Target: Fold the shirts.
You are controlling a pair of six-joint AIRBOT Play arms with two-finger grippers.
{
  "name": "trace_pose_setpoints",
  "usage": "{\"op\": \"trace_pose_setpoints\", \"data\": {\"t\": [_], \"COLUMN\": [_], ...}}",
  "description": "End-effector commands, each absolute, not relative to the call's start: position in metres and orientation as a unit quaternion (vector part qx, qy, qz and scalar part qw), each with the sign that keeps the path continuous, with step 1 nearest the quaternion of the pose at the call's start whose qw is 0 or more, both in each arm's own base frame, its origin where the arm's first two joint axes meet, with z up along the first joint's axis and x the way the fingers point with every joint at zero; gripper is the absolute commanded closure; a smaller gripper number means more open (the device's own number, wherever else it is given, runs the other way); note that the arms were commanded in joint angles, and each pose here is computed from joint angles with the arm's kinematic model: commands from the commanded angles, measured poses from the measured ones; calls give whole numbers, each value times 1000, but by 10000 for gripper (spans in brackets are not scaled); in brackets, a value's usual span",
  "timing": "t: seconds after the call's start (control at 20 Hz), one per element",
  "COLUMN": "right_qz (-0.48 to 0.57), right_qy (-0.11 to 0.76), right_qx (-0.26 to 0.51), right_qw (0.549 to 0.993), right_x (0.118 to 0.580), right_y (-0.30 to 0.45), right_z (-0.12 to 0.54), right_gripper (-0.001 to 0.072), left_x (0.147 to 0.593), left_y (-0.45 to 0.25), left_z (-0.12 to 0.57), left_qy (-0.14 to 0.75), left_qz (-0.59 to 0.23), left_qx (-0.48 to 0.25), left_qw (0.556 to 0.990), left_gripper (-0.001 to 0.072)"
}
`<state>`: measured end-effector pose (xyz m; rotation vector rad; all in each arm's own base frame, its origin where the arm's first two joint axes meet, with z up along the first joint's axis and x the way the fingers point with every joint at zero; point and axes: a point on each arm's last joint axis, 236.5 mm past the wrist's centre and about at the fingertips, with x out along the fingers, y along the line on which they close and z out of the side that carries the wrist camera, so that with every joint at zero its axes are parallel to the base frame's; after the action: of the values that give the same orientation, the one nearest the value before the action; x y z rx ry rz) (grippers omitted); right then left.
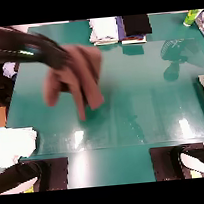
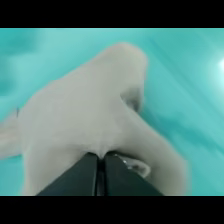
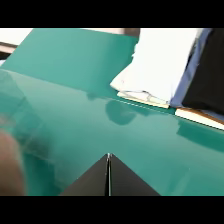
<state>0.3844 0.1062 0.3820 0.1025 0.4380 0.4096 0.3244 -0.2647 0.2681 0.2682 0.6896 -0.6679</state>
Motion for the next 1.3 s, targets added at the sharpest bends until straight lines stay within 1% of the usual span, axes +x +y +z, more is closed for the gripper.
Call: {"op": "trace_pose_setpoints", "data": {"t": [0.0, 0.05, 0.1, 0.15, 0.2, 0.25, 0.3, 0.4, 0.5, 0.6, 0.7, 0.85, 0.9, 1.0, 1.15, 1.25], "right_qz": [197, 197, 197, 198, 198, 199, 199, 199, 199, 199, 198, 196, 195, 192, 189, 188], "right_qy": [229, 232, 236, 240, 244, 247, 248, 247, 248, 249, 262, 299, 313, 339, 369, 381], "right_qx": [50, 49, 49, 48, 47, 47, 47, 47, 47, 47, 49, 56, 59, 64, 69, 72], "right_qw": [952, 951, 950, 949, 948, 947, 947, 947, 947, 947, 943, 932, 928, 919, 907, 902], "right_x": [380, 380, 380, 379, 378, 377, 378, 378, 378, 378, 380, 386, 388, 391, 391, 392], "right_y": [101, 101, 101, 101, 101, 101, 101, 101, 101, 101, 101, 102, 102, 102, 102, 102], "right_z": [379, 377, 375, 374, 372, 371, 370, 370, 370, 369, 358, 326, 314, 290, 263, 251], "right_gripper": [695, 695, 695, 695, 695, 696, 695, 695, 695, 696, 695, 696, 695, 695, 696, 696], "left_x": [286, 275, 269, 265, 267, 276, 288, 328, 373, 405, 425, 428, 426, 423, 414, 412], "left_y": [-378, -401, -416, -425, -429, -426, -418, -382, -329, -279, -244, -234, -241, -261, -272, -280], "left_z": [177, 148, 125, 107, 98, 98, 103, 118, 120, 109, 85, 28, 10, -22, -55, -64], "left_qy": [403, 421, 434, 445, 450, 449, 448, 455, 479, 509, 539, 587, 598, 623, 655, 663], "left_qz": [-429, -448, -455, -457, -455, -447, -437, -397, -328, -267, -224, -202, -207, -224, -230, -232], "left_qx": [174, 192, 203, 212, 214, 208, 200, 177, 146, 112, 87, 72, 66, 31, 10, -9], "left_qw": [789, 765, 751, 741, 738, 745, 754, 777, 801, 810, 807, 781, 771, 749, 720, 712], "left_gripper": [685, 685, 682, 520, 191, 165, 163, 163, 163, 163, 163, 162, 162, 162, 162, 162]}}
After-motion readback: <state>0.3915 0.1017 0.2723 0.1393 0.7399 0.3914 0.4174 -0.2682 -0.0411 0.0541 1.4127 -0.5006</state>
